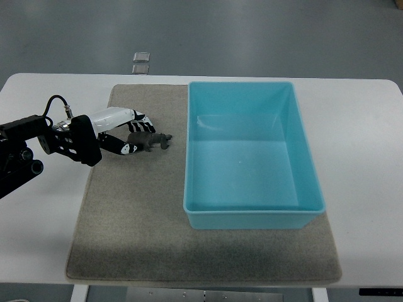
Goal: Place brown hippo in blue box with left hand
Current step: 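Close the left hand's fingers around the brown hippo's body, then lift the held hippo up off the mat with the left hand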
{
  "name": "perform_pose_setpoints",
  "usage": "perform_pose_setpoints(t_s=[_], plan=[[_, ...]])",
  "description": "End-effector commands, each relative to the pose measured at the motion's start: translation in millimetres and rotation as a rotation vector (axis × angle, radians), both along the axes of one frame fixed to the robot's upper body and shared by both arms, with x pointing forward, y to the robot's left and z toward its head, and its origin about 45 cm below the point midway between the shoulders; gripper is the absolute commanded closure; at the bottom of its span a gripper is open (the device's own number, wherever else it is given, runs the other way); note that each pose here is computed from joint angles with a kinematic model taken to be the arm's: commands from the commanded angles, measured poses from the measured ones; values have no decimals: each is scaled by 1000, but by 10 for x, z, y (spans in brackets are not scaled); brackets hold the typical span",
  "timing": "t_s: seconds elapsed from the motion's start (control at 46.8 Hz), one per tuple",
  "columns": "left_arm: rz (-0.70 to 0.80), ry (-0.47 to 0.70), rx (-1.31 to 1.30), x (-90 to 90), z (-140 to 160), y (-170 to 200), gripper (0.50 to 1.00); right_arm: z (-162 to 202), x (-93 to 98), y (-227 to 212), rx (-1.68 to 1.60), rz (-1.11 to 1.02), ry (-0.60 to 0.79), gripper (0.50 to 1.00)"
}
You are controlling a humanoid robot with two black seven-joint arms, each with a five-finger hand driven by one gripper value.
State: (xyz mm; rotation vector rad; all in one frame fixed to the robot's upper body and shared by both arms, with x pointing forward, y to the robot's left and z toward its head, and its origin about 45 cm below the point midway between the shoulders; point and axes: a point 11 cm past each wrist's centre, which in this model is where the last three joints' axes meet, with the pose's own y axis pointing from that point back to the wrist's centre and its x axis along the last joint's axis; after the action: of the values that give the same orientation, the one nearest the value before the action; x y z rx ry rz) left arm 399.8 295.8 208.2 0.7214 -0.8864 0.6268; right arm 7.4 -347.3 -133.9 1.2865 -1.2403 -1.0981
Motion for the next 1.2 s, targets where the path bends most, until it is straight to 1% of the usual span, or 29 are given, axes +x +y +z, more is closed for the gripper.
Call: perform_pose_setpoints(t_s=[0.0,0.235,0.47,0.62,0.705,0.791,0.962,1.176], plan=[[-1,-12,0,29,47,-9,1000,0,-2,0,0,0,0,564],[0,-24,-4,60,103,-12,1000,0,-2,0,0,0,0,564],[21,-60,-23,137,264,38,1000,0,-2,0,0,0,0,564],[66,-126,-19,219,506,232,1000,0,-2,0,0,-1,0,564],[79,-169,-23,289,702,284,1000,0,-2,0,0,-1,0,564],[89,-199,-29,326,833,323,1000,0,-2,-1,-1,0,0,564],[75,-246,-59,389,1085,250,1000,0,-2,-1,-1,-1,0,564],[-24,-297,-99,385,1337,-131,1000,0,-2,-1,-1,0,0,564]])
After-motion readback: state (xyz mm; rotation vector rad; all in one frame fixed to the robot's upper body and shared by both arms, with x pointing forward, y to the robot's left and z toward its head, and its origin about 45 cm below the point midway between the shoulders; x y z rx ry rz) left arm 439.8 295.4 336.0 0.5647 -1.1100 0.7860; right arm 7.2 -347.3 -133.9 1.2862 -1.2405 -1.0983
